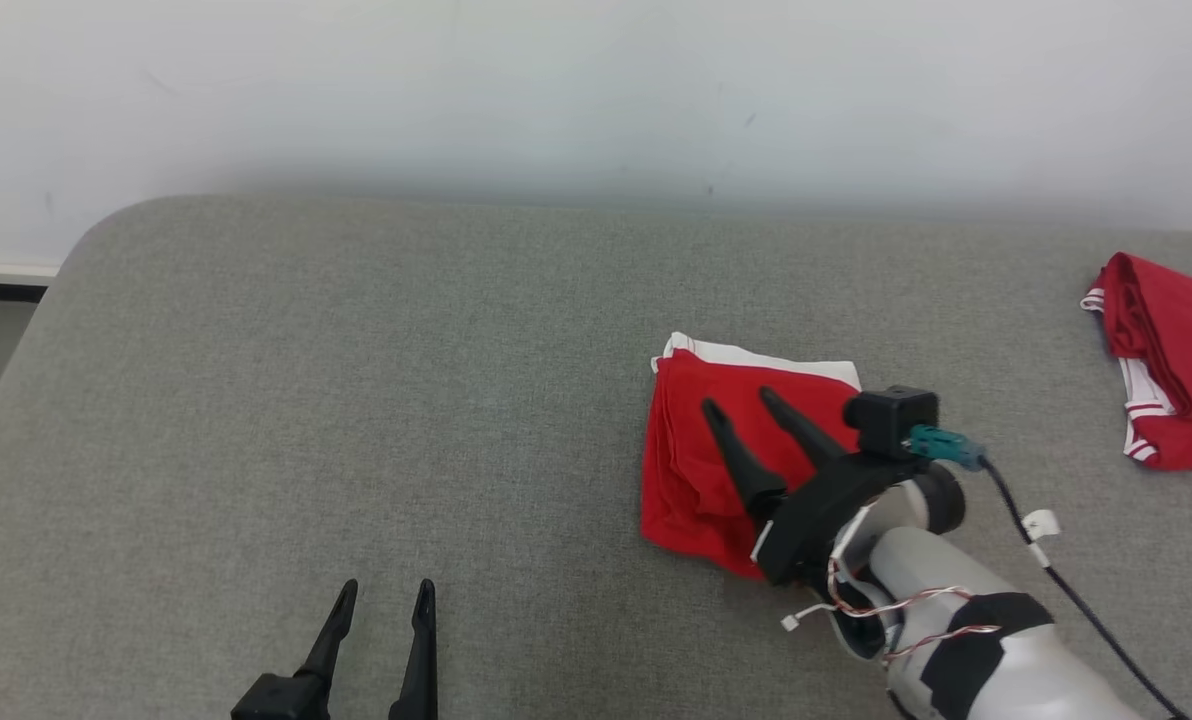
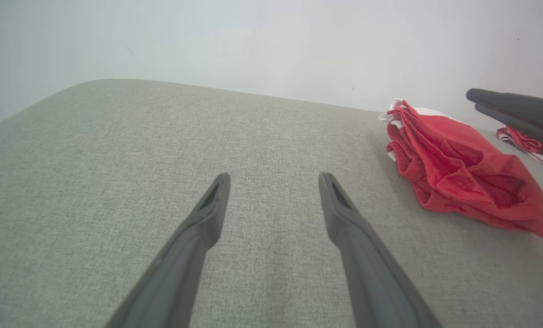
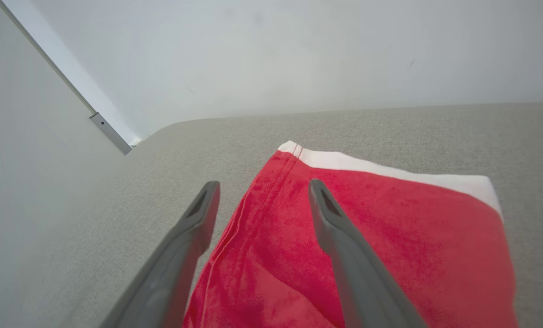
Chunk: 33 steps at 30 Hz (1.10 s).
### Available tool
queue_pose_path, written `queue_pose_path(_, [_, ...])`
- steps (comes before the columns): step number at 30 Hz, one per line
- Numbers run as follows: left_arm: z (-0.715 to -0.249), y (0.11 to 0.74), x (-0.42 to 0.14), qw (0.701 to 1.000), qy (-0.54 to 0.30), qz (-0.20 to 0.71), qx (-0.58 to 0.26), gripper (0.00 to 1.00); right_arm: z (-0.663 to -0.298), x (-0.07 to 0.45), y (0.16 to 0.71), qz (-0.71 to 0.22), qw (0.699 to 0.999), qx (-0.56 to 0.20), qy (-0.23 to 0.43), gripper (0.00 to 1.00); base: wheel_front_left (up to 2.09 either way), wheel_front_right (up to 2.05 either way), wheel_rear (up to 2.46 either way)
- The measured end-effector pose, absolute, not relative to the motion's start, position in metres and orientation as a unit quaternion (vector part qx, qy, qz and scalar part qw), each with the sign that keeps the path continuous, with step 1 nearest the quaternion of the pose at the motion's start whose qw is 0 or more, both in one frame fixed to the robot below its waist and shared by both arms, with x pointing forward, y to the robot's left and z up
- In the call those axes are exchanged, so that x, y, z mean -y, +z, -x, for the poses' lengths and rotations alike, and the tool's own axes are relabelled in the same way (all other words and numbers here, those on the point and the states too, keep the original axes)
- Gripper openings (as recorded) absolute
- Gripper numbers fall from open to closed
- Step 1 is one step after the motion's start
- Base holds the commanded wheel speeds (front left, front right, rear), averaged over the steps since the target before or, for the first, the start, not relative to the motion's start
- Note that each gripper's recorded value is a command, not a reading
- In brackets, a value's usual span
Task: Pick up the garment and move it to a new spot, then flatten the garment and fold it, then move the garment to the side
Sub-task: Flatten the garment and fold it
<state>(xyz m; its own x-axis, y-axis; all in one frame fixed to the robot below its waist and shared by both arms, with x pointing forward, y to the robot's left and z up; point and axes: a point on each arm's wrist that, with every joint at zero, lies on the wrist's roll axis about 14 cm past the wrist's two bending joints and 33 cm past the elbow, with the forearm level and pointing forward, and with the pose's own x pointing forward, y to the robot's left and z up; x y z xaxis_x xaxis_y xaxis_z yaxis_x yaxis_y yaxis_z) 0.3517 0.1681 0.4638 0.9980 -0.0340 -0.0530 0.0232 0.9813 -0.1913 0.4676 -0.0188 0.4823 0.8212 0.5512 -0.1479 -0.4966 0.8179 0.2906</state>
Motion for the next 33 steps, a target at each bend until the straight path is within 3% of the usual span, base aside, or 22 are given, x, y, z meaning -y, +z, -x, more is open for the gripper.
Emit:
queue_pose_path(7, [-0.348, 0.464, -0.165, 0.995, -0.018, 0.097, -0.027, 1.0, -0.482, 0.073, 0.521, -0.124, 0.965, -0.04, 0.228, 1.0, 0.0, 0.0, 0.0])
queue_pose_path(13, [-0.346, 0.465, -0.164, 0.995, -0.02, 0.092, -0.025, 1.0, -0.47, 0.115, 0.537, -0.082, 0.978, 0.017, 0.19, 1.0, 0.0, 0.0, 0.0])
queue_pose_path(27, [-0.354, 0.488, -0.166, 0.997, -0.018, 0.067, 0.012, 1.0, -0.399, 0.186, 0.516, -0.079, 0.994, 0.045, 0.058, 1.0, 0.0, 0.0, 0.0])
queue_pose_path(33, [-0.355, 0.49, -0.164, 0.999, -0.025, 0.04, 0.015, 1.0, -0.374, 0.194, 0.509, -0.082, 0.995, 0.044, 0.032, 1.0, 0.0, 0.0, 0.0])
